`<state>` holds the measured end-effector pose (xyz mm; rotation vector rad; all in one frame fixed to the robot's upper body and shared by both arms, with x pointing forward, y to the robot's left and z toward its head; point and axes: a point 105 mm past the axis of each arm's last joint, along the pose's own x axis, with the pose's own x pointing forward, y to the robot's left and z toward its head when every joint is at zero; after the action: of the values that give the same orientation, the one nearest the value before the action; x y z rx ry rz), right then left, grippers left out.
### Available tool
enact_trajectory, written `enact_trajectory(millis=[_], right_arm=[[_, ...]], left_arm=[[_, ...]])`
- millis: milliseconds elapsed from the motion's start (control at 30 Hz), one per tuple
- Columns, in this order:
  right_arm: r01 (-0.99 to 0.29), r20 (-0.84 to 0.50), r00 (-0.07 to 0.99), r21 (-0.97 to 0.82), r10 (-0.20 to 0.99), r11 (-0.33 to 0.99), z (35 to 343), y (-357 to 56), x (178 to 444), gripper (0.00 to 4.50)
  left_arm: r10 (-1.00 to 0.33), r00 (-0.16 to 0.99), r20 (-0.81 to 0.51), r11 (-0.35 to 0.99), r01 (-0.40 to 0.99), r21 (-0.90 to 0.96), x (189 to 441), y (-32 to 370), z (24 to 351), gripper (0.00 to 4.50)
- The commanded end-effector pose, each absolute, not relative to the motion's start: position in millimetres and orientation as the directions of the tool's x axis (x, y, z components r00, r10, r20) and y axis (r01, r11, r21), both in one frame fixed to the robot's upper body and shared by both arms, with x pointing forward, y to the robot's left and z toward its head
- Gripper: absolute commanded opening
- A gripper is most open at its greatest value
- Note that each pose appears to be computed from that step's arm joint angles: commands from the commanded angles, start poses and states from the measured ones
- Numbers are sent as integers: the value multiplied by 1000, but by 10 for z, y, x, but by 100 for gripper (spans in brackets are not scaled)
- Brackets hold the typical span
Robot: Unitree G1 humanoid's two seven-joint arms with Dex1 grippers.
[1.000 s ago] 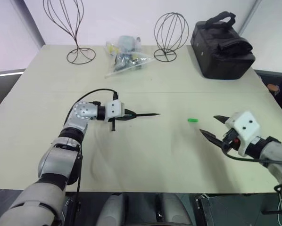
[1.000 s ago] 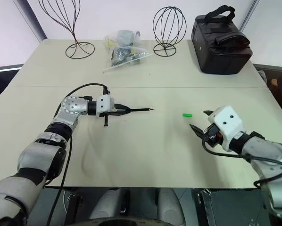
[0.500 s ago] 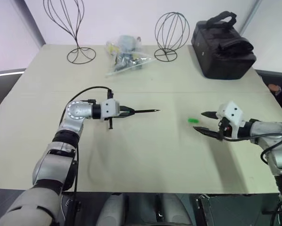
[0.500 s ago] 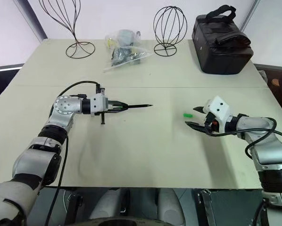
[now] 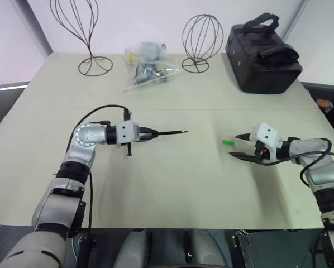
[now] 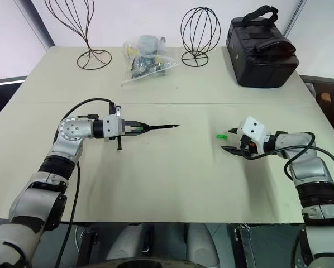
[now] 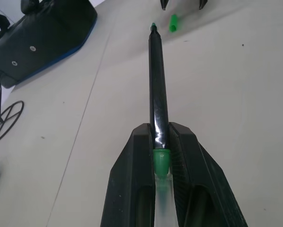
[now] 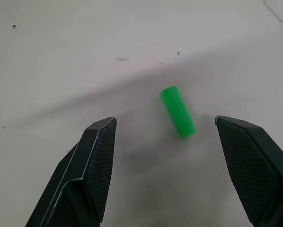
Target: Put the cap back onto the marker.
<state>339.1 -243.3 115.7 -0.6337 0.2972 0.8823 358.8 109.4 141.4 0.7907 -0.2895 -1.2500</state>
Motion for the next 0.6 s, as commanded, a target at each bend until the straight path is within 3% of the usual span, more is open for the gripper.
enact_trajectory(millis=[33,600], right_arm=[[-785,-473,618,-418,628,457,1252,-2432,3455,339],[-807,-484,590,-397,647,438,1118,-2354,3598,339]], left_arm=[[-925,341,-169,131,703,699,3592,1091,1535,3],[-908,390,-155,172,682,711,3574,1187,1546,3]])
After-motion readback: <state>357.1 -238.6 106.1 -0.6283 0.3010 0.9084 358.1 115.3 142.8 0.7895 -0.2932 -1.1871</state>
